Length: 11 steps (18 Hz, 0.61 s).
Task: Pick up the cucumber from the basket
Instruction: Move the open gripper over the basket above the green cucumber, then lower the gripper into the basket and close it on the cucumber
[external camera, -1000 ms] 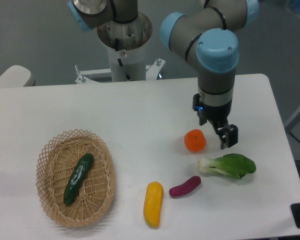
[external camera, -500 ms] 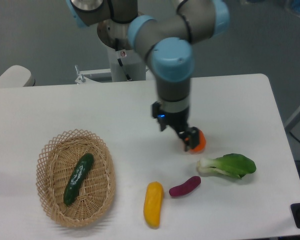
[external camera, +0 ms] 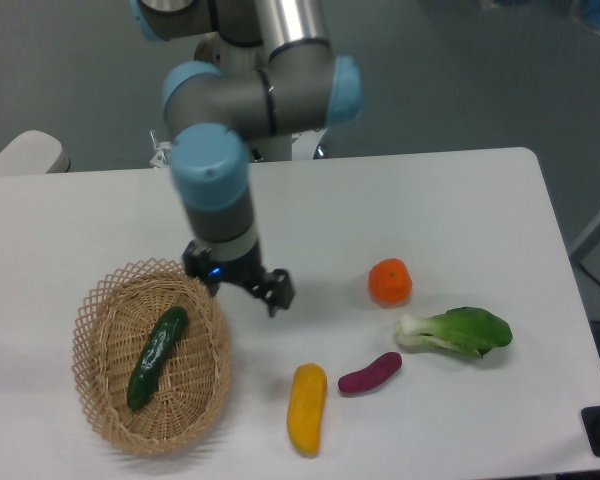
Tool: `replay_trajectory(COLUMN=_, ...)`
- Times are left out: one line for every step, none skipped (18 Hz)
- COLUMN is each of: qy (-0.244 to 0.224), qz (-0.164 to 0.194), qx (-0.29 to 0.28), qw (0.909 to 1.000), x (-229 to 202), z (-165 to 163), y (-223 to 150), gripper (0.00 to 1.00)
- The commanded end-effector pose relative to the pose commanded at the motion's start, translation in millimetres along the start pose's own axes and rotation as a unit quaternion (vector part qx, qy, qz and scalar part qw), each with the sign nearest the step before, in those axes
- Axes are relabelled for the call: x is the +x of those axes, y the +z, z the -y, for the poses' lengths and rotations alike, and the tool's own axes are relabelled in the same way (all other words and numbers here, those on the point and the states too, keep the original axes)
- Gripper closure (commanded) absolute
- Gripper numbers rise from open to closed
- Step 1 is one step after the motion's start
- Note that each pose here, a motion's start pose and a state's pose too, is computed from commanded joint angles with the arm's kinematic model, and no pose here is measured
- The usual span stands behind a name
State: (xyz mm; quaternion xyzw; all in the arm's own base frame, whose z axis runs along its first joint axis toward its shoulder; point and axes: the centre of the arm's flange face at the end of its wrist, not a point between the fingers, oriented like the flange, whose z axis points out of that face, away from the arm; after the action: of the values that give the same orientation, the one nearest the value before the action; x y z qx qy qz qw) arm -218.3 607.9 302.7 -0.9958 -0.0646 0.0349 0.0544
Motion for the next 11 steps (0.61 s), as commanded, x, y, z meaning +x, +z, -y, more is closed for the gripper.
replay_trajectory(qy=0.001, qz=-0.007, qx=-0.004, qw=1.0, x=3, z=2, y=9, gripper=0.0)
replay_trajectory(qy=0.005, qz=-0.009, qx=-0.008, qw=0.9999, x=8, z=4, y=15, gripper=0.0)
replay_trajectory(qy=0.015, qz=-0.012, qx=-0.011, qw=0.9998, x=20, z=7, y=22, gripper=0.0)
replay_trajectory(qy=0.021, qz=-0.015, qx=-0.015, qw=0.9995, x=28, z=9, y=29, gripper=0.0)
replay_trajectory(qy=0.025, qz=-0.016, qx=-0.02, qw=0.9993, x=32, z=10, y=36, gripper=0.0)
replay_trajectory(qy=0.028, qz=-0.018, qx=-0.023, qw=0.9992, x=37, z=10, y=40, gripper=0.0)
replay_trajectory(qy=0.035, qz=-0.019, qx=-0.026, qw=0.9989, x=44, z=10, y=43, gripper=0.0)
replay_trajectory(qy=0.036, qz=-0.02, qx=-0.026, qw=0.9988, x=47, z=10, y=43, gripper=0.0)
replay_trajectory(qy=0.038, qz=-0.021, qx=-0.029, qw=0.9986, x=49, z=9, y=47, gripper=0.0)
replay_trajectory(qy=0.044, qz=-0.023, qx=-0.031, qw=0.9983, x=57, z=10, y=51, gripper=0.0)
replay_trajectory(qy=0.049, qz=-0.025, qx=-0.035, qw=0.9979, x=65, z=12, y=55, gripper=0.0)
